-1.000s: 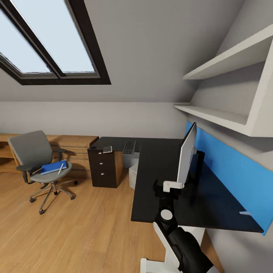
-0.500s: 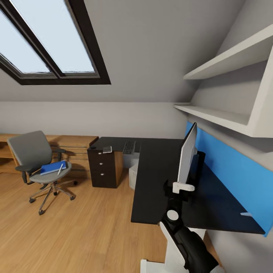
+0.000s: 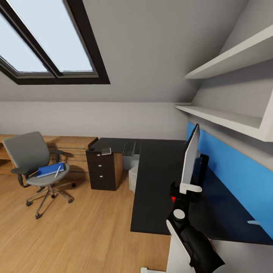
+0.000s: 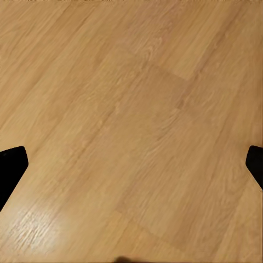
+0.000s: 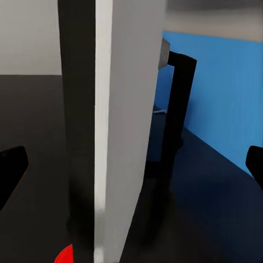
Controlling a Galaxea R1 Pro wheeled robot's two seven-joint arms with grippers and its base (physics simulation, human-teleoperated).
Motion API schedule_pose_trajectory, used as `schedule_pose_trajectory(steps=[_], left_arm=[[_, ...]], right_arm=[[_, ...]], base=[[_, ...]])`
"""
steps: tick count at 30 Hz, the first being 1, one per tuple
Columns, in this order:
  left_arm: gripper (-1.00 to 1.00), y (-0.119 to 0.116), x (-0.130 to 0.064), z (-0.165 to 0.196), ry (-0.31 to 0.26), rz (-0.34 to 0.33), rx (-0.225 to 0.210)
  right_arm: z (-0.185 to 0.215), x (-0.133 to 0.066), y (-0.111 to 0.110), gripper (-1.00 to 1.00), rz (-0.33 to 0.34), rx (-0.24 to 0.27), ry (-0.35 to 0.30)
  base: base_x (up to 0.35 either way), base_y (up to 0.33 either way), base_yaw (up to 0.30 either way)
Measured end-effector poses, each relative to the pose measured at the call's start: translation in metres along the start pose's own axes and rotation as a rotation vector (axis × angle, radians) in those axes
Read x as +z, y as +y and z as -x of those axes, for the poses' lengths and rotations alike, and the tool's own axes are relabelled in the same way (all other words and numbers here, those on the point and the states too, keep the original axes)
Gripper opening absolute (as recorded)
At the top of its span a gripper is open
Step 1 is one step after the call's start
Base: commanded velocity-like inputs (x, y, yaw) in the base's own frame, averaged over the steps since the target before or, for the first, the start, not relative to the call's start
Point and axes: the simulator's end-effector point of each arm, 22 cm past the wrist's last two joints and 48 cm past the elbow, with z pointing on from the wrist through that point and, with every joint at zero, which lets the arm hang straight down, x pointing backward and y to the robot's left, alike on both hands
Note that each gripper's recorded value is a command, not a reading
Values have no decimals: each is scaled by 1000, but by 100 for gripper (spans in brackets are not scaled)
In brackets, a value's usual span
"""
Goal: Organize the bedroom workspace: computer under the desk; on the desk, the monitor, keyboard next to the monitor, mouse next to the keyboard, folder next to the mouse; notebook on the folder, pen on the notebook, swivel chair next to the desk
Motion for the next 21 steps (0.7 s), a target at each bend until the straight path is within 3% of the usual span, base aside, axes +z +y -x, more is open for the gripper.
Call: schedule_pose_trajectory(steps=[16, 21], left_arm=[[100, -7, -2, -5, 7, -8, 3], [100, -7, -2, -5, 8, -9, 5]], right_arm=[[-6, 6, -9, 100, -14, -18, 8], [-8, 8, -12, 100, -19, -24, 8]], base=[[96, 0, 0], [-102, -86, 0]])
